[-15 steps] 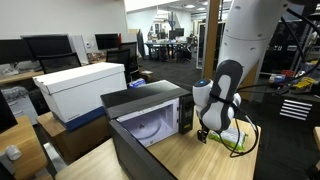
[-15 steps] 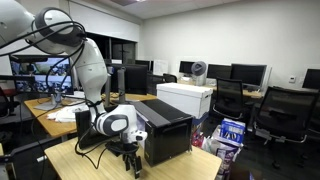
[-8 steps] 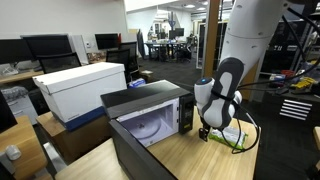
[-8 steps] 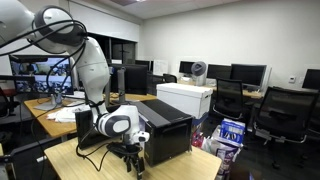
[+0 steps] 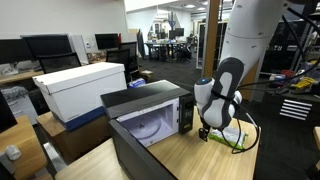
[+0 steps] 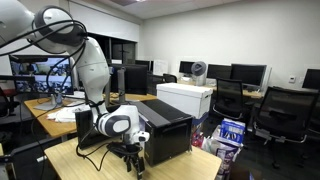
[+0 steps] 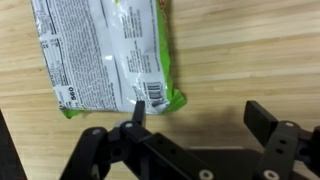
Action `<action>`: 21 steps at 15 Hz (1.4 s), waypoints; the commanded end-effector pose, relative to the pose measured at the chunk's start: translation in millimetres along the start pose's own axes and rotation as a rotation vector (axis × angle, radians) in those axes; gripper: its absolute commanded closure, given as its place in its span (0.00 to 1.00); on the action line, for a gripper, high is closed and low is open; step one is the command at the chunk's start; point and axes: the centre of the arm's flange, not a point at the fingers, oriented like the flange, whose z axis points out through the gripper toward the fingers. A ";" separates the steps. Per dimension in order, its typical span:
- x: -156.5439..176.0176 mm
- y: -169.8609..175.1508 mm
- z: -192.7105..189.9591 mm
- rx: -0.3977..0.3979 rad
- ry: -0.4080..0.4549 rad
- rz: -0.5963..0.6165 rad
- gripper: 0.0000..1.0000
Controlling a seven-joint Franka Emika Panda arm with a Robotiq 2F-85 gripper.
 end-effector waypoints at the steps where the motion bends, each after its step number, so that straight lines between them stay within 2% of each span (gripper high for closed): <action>1: 0.0 0.0 0.0 0.000 0.000 0.000 0.00; 4: 0.9 -1.5 0.5 -0.002 0.002 0.001 0.00; 9: -0.3 6.0 3.7 0.052 0.026 -0.047 0.00; 10: -1.3 8.1 3.5 0.058 0.027 -0.049 0.06; 11: -2.2 10.9 3.5 0.068 0.024 -0.056 0.26; 15: -9.4 24.5 3.2 0.112 0.022 -0.093 0.55; 21: -14.9 35.5 -4.3 0.133 0.100 -0.108 0.96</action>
